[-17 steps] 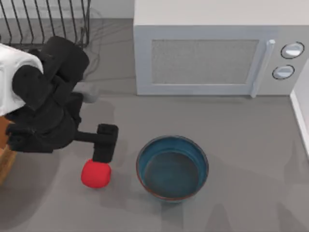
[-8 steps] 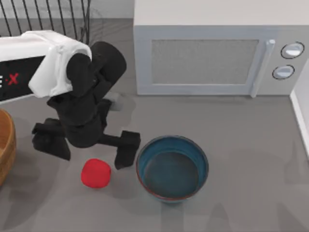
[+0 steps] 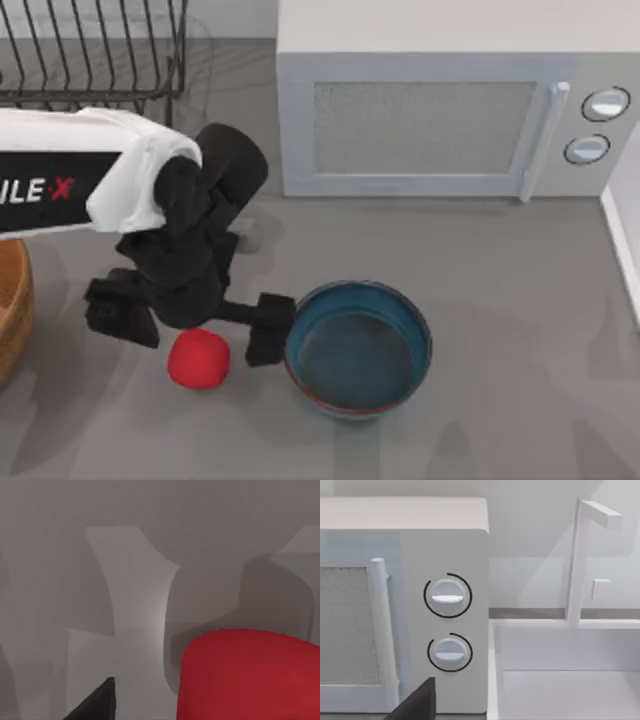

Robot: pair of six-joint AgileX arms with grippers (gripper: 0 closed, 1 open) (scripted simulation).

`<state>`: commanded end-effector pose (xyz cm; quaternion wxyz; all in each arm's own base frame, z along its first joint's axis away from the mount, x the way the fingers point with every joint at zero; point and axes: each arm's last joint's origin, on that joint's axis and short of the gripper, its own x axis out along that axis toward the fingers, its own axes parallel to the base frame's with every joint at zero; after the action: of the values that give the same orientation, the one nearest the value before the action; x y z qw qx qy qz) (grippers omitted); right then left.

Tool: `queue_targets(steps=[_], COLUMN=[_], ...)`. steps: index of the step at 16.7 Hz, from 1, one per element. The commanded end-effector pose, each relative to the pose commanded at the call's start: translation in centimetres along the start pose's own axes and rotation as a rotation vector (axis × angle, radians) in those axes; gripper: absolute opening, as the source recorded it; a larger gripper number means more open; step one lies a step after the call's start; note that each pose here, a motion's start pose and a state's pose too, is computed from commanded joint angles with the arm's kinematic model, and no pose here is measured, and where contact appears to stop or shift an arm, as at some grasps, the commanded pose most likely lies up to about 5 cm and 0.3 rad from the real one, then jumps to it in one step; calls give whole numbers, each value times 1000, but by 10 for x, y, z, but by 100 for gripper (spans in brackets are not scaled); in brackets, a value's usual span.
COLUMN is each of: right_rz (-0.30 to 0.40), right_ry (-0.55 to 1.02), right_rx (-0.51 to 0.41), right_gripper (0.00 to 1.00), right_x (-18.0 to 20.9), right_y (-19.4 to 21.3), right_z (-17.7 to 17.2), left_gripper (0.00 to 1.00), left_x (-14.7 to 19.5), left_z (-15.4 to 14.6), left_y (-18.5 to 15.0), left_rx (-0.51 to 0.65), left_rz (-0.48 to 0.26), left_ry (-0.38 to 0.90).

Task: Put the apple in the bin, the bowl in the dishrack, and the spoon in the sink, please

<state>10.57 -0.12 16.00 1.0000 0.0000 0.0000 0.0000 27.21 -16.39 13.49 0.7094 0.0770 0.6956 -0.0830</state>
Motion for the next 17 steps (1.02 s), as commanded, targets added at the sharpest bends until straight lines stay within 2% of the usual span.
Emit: queue_targets(steps=[3, 7, 17], right_rz=[0, 0, 0], right_ry=[0, 0, 0], right_rx=[0, 0, 0], right_gripper=[100, 100, 100], right_x=[0, 0, 0], right_y=[0, 0, 0], right_z=[0, 0, 0], left_gripper=[100, 100, 25], left_x=[25, 29, 29], left_z=[-2, -3, -3], left_y=[0, 0, 0], left_rx=[0, 1, 1], left_rz=[2, 3, 3], left_ry=[6, 10, 10])
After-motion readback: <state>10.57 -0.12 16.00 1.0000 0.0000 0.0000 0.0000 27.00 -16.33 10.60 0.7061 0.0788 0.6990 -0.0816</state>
